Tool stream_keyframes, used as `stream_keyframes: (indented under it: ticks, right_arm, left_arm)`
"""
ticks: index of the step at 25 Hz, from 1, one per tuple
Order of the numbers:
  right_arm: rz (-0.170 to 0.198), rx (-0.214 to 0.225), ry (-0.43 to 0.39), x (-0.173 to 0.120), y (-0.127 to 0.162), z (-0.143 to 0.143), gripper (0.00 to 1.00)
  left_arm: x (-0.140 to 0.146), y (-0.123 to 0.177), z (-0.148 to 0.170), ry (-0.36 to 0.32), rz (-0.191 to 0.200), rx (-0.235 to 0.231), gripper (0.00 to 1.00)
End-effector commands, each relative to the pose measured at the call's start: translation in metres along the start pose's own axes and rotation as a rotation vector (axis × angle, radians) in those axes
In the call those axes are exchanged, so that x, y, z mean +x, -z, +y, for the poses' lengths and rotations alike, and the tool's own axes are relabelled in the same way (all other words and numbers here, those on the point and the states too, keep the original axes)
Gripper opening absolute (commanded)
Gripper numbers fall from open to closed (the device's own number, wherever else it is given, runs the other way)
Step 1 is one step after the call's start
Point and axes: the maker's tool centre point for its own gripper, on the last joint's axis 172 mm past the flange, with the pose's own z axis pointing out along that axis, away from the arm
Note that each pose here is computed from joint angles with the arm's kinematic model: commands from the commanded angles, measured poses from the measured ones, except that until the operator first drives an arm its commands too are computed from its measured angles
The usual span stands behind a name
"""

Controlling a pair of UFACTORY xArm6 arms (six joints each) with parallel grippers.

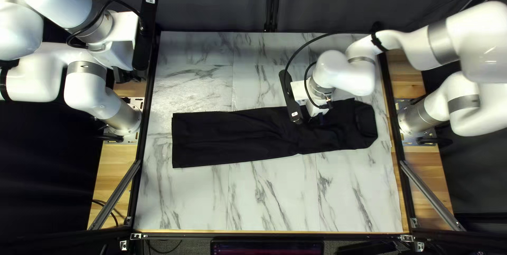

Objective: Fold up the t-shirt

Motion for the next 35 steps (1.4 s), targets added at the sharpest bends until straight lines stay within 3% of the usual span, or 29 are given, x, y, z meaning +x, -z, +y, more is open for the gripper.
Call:
stream_keyframes:
  ticks: [1,2,3,11,18,31,32,33,35]
  right_arm:
    - [0.004,0.011,0.013,0.002,-0.007,-0.003,0.55]
    - [0.004,0.013,0.015,0.002,-0.007,-0.005,0.36]
    - [0.004,0.013,0.016,0.002,-0.007,-0.007,0.03]
    - [0.0,-0.002,0.027,0.014,0.002,-0.025,0.0]
    - [-0.004,-0.042,0.037,0.029,0.022,-0.037,0.0]
    - [0.003,-0.094,0.06,0.026,0.029,0.002,0.0]
    - [0.002,-0.094,0.061,0.025,0.027,0.003,0.27]
    - [0.002,-0.093,0.062,0.024,0.026,0.003,1.0]
    - [-0.004,-0.083,0.058,0.016,0.02,-0.011,1.0]
  left_arm:
    - [0.0,0.0,0.0,0.0,0.0,0.0,1.0]
    - [0.0,0.0,0.0,0.0,0.0,0.0,1.0]
    - [0.0,0.0,0.0,0.0,0.0,0.0,1.0]
    - [0.0,0.0,0.0,0.0,0.0,0.0,1.0]
    - [0.0,0.0,0.0,0.0,0.0,0.0,1.0]
    - [0.0,0.0,0.0,0.0,0.0,0.0,1.0]
    - [0.0,0.0,0.0,0.0,0.0,0.0,1.0]
    - [0.0,0.0,0.0,0.0,0.0,0.0,1.0]
    - [0.0,0.0,0.0,0.0,0.0,0.0,1.0]
